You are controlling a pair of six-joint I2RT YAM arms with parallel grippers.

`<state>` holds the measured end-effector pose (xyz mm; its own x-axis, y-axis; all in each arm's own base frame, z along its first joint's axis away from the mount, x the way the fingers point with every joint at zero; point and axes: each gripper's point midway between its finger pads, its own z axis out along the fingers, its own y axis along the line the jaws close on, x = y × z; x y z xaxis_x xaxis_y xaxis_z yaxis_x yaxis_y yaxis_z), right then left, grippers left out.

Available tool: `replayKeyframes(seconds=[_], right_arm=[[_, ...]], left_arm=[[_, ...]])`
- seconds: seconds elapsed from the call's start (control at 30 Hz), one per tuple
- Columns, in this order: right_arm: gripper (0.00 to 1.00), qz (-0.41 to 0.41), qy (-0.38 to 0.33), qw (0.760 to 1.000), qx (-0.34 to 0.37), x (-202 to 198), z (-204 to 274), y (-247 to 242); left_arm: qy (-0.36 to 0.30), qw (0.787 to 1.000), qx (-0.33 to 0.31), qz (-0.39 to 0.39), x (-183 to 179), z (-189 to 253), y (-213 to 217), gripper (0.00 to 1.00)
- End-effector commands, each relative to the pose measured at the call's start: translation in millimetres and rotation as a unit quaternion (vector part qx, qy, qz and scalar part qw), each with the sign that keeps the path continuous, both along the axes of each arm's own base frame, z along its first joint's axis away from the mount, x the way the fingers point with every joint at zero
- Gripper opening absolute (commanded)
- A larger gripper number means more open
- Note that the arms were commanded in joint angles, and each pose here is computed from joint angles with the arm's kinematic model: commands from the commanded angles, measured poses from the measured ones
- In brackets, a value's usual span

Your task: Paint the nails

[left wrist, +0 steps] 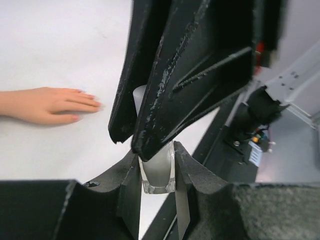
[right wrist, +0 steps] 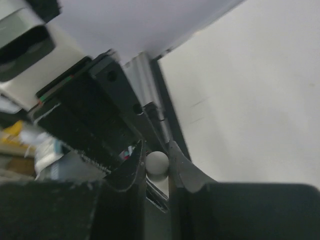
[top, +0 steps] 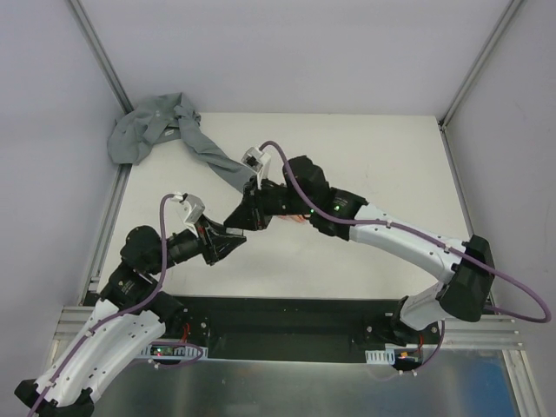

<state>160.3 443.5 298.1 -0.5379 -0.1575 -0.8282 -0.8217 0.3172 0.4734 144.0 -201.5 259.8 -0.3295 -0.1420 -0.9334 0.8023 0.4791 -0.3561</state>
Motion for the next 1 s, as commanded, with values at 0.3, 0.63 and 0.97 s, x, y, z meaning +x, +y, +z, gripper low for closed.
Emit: replayKeyframes(seconds=[0.3, 0.63, 0.97], right_arm=[[0.01, 0.222, 0.004, 0.964, 0.144, -55, 53, -17], [0.69, -0.112, 0.01, 0.994, -0.014, 12, 33, -43], [0.56, -0.21, -0.033, 0.975, -0.064, 21, 30, -31]], left_arm=[[-0.081, 0.98, -0.064, -0.169, -54, 46, -20, 0.0], [-0.074, 0.997, 0.019, -0.023, 1, 21, -4, 0.0], [-0.066, 0.994, 0.022, 0.08, 28, 15, 17, 0.0]])
